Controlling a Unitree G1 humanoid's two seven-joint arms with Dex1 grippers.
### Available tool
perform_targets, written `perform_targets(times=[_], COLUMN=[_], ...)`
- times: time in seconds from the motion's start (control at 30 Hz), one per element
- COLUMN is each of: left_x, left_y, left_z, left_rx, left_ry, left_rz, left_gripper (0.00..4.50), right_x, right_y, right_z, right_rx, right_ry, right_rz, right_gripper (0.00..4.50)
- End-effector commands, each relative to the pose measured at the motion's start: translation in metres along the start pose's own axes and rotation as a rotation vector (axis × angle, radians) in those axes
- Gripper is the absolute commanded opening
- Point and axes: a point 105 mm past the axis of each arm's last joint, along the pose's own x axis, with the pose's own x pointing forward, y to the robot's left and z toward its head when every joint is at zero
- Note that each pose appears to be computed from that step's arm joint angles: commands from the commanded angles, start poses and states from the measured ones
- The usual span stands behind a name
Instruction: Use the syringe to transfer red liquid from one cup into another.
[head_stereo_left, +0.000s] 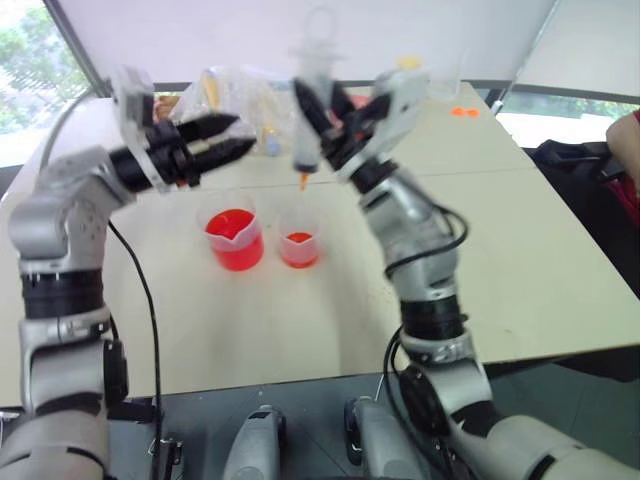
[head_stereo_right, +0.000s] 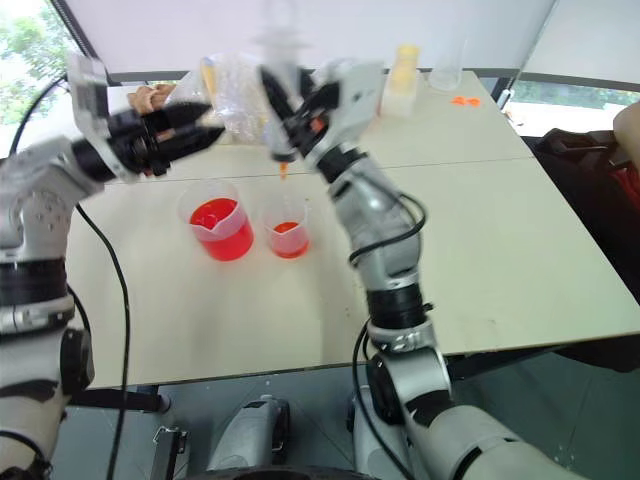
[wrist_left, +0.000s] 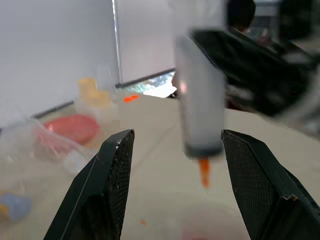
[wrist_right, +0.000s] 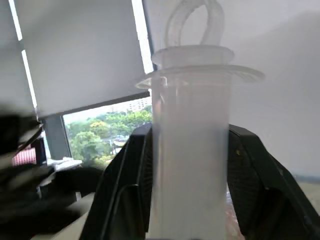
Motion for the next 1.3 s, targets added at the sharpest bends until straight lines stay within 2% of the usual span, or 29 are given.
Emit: perform_targets(times=[0.03,0.1,0.23,0.43,0.6,0.77,0.8,0.93,1.07,1.13,1.23,1.3], left_x=[0.002,0.000,-0.003,0.000,-0.001,-0.002,-0.002,-0.002,-0.003,-0.005,-0.016,-0.022], left_y=[-0.036,-0.047,-0.071,-0.079,-0.079,-0.081,-0.081,-0.080,-0.078,-0.077,-0.073,-0.070], left_z=[0.006,-0.006,-0.039,-0.070,-0.079,-0.083,-0.083,-0.083,-0.083,-0.082,-0.085,-0.084], left_rx=[0.032,0.027,0.102,0.077,0.057,0.060,0.060,0.064,0.056,0.038,0.004,-0.011], left_ry=[0.017,0.067,0.226,0.257,0.264,0.282,0.283,0.288,0.286,0.288,0.312,0.311], left_rz=[-0.088,-0.108,-0.147,-0.111,-0.097,-0.117,-0.117,-0.118,-0.112,-0.104,-0.073,-0.048], left_gripper=[2.89,2.89,2.89,2.89,2.89,2.89,2.92,2.92,2.92,2.92,2.92,2.92], right_x=[-0.019,-0.033,-0.076,-0.115,-0.121,-0.127,-0.127,-0.129,-0.130,-0.126,-0.111,-0.114], right_y=[-0.031,-0.051,-0.084,-0.075,-0.071,-0.086,-0.088,-0.094,-0.094,-0.094,-0.078,-0.065], right_z=[0.022,0.018,-0.023,-0.075,-0.104,-0.115,-0.116,-0.114,-0.109,-0.098,-0.053,-0.035], right_rx=[0.091,0.119,0.204,0.350,0.332,0.297,0.285,0.221,0.188,0.171,0.227,0.240], right_ry=[0.137,0.281,0.679,0.976,1.033,1.045,1.044,1.036,1.016,0.972,0.779,0.739], right_rz=[-0.028,-0.074,-0.207,-0.196,-0.222,-0.296,-0.304,-0.323,-0.316,-0.285,-0.100,0.006], right_gripper=[1.48,1.48,1.48,1.48,1.48,1.48,2.49,4.32,4.42,4.42,4.42,4.42])
